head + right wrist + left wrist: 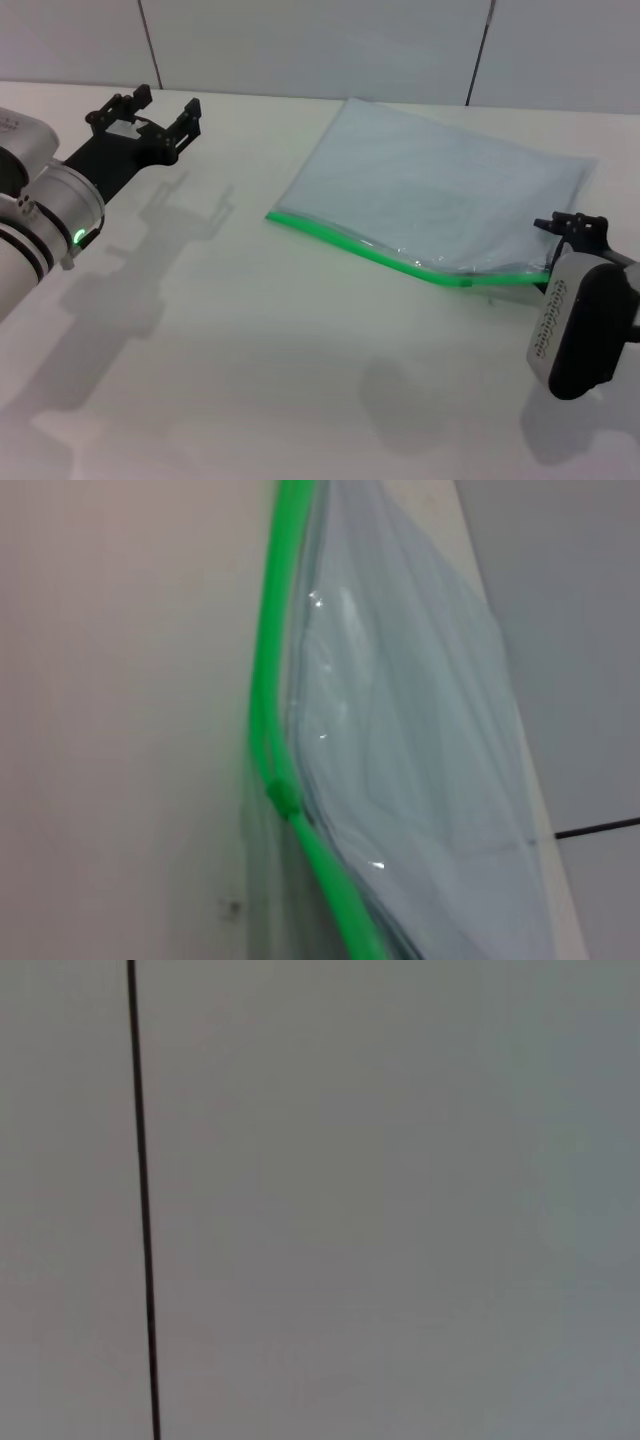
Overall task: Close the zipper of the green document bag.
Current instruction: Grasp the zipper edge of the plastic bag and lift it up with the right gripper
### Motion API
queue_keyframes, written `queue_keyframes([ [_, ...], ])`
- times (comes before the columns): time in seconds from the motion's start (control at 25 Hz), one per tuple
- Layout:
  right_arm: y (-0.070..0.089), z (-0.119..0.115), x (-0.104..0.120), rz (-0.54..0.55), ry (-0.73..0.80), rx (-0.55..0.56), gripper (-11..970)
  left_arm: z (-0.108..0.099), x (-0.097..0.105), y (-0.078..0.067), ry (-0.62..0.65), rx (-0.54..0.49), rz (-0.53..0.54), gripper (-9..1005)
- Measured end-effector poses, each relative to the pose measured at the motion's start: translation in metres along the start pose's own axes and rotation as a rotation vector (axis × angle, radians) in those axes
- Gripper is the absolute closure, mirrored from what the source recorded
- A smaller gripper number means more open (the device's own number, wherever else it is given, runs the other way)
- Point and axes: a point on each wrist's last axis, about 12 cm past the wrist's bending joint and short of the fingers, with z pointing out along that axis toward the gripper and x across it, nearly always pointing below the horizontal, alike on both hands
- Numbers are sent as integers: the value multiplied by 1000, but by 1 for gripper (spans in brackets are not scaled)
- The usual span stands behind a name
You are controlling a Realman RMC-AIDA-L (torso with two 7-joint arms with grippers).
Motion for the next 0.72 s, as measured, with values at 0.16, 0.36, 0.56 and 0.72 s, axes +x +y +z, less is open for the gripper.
queue_keyframes([
  [0.16,1,2,-1,3,0,-10,520,0,0,0,1,1,1,299],
  [0.36,-2,5,-8,21,4,-37,676,0,0,0,0,-2,-1,299],
  [0.56,-6,7,-13,59,1,-44,787,0,0,1,-1,-4,-2,300],
  [0.72,-11,5,-20,95,-22,-26,842,0,0,1,-1,-5,-2,300],
])
